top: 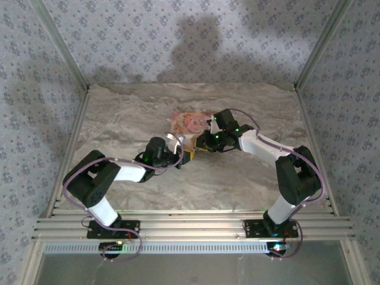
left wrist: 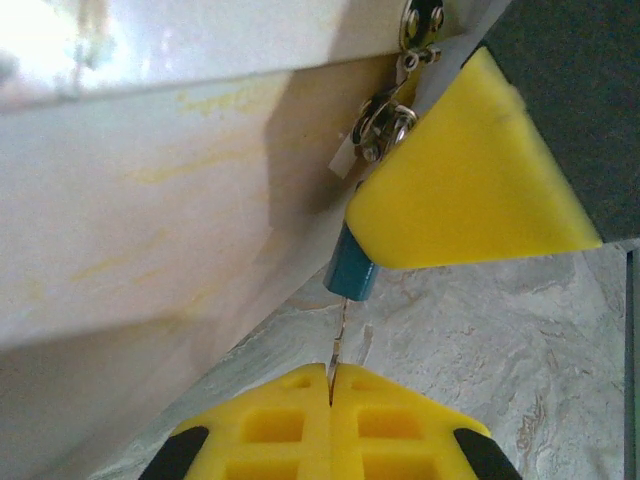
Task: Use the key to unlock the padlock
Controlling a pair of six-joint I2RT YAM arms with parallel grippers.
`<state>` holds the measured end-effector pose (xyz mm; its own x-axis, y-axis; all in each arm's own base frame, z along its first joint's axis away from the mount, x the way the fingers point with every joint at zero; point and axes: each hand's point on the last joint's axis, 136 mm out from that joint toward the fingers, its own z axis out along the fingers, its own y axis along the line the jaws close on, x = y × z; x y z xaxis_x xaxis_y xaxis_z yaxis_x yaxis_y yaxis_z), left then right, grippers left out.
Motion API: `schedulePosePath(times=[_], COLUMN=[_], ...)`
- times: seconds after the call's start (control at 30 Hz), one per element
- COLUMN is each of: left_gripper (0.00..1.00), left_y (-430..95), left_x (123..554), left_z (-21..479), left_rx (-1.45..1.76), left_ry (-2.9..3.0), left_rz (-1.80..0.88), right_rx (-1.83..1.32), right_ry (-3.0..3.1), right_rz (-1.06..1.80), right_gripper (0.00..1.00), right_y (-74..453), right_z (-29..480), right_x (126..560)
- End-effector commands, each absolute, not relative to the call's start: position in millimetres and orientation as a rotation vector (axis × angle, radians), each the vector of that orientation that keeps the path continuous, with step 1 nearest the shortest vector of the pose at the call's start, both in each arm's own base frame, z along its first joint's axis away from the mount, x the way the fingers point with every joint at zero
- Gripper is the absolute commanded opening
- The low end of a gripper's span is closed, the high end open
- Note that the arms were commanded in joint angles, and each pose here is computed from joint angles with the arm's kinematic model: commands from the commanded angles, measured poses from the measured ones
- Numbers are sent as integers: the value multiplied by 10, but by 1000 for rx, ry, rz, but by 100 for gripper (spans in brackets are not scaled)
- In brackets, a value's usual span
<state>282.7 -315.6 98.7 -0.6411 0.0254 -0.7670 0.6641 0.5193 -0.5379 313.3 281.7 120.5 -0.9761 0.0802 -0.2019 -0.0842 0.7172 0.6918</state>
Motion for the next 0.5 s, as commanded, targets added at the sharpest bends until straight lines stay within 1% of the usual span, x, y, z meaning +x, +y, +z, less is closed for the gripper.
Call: schedulePosePath(times=[0.0,0.27,0.47], left_gripper=[0,0,0], left_y=[-3336,-3352,-3352], left_x=[2931,2891,2902], left_z=[1486,1582,1563], left_rx=[605,616,628], left_ry=[1840,1810,1804], left_rz=[-1203,-1234,-1218], right_rx=[-53,-5,-21], right_ry=[2717,2743,2742], right_rz=[1197,1108,1162], right_gripper=[0,0,0], right_y=[2936,2795,2859], right_z=[1342,1292,1294], right_x=[2995,3014,2982])
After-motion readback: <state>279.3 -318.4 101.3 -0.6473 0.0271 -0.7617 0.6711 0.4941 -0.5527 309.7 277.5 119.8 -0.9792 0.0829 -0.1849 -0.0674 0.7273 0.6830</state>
